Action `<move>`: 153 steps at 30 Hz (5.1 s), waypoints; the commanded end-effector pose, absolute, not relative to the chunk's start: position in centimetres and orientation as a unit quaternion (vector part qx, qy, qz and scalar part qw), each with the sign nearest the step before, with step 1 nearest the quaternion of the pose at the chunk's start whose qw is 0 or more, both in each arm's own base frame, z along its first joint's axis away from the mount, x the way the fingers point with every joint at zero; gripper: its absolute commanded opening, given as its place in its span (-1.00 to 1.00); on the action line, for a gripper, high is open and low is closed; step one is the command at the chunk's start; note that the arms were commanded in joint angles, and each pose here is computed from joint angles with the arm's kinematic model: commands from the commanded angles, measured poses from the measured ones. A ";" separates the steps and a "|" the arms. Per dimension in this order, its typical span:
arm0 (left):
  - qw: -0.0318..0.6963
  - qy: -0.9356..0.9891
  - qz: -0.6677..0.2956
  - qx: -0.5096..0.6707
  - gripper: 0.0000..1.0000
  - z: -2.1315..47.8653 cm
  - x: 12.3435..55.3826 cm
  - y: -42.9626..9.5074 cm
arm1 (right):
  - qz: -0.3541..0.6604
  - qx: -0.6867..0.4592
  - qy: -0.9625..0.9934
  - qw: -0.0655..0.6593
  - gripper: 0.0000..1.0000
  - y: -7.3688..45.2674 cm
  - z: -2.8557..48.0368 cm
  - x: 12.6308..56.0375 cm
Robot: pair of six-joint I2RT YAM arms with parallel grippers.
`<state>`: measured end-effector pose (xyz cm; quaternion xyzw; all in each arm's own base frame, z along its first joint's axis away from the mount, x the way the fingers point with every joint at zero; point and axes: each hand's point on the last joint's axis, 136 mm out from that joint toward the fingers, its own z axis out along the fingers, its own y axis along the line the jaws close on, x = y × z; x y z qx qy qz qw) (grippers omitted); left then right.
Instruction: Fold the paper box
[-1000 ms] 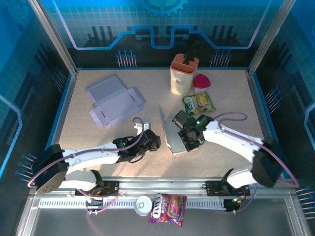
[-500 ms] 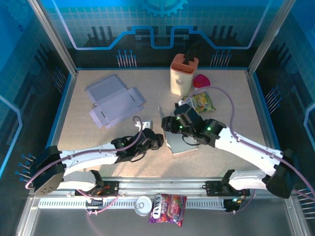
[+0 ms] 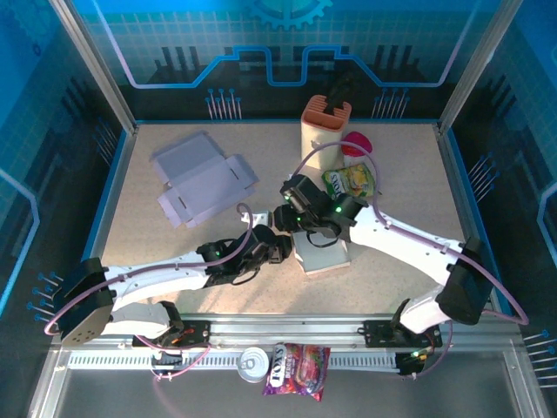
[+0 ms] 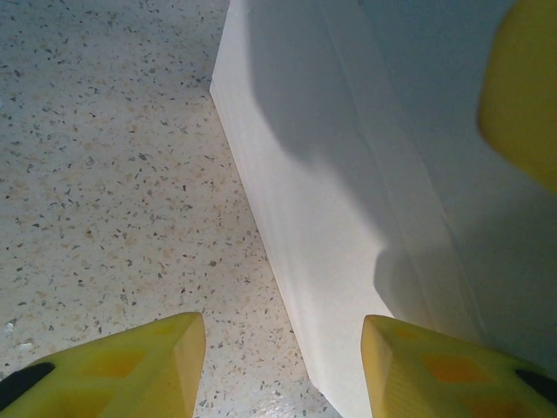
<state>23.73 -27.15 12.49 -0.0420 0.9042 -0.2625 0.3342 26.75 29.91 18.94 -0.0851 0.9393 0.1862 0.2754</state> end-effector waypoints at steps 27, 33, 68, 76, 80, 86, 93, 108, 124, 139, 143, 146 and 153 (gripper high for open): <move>0.405 0.903 -0.143 -0.012 0.27 18.4 21.4 -17.5 | -0.002 0.534 0.762 0.367 -1.00 20.3 27.4 25.1; 0.385 0.910 -0.152 0.012 0.24 17.6 20.8 -18.3 | 0.012 0.624 0.721 0.303 -1.00 21.6 25.1 25.8; 0.350 0.907 -0.174 0.156 0.47 14.4 22.4 -26.7 | 0.210 0.312 0.831 0.409 -0.10 19.6 26.4 33.4; 0.349 0.908 -0.145 0.179 0.06 13.9 23.5 -27.7 | 0.292 0.127 0.840 0.439 -0.04 16.0 27.7 32.8; 0.344 0.909 -0.138 0.188 -0.20 13.6 23.9 -28.1 | 0.310 0.115 0.842 0.425 -0.04 13.8 27.4 32.2; 0.344 0.909 -0.123 0.198 -0.64 13.5 24.4 -28.4 | 0.317 0.102 0.848 0.413 -0.04 12.7 26.6 31.8; 0.346 0.906 -0.096 0.223 -1.00 13.9 25.1 -26.9 | 0.288 0.046 0.866 0.407 0.02 11.9 25.4 31.2; 0.327 0.884 -0.127 0.310 -1.00 14.6 28.8 -21.1 | 0.222 -0.130 0.870 0.420 0.25 12.6 19.4 29.9; 0.310 0.894 -0.099 0.308 -1.00 12.8 30.7 -20.4 | 0.186 -0.244 0.873 0.380 0.29 15.8 16.0 37.2; 0.311 0.897 -0.084 0.304 -1.00 12.6 31.7 -20.2 | 0.210 -0.294 0.868 0.340 -0.27 18.3 14.5 38.3; 0.317 0.898 -0.078 0.294 -1.00 12.7 32.2 -20.1 | 0.207 -0.290 0.870 0.342 -0.55 18.2 14.9 38.1; 0.317 0.901 -0.077 0.287 -1.00 12.7 32.5 -20.2 | 0.203 -0.291 0.870 0.343 -0.75 18.3 14.9 38.0; 0.333 0.915 -0.064 0.218 -1.00 13.7 34.4 -19.7 | 0.181 -0.276 0.879 0.345 -0.99 18.6 14.7 37.9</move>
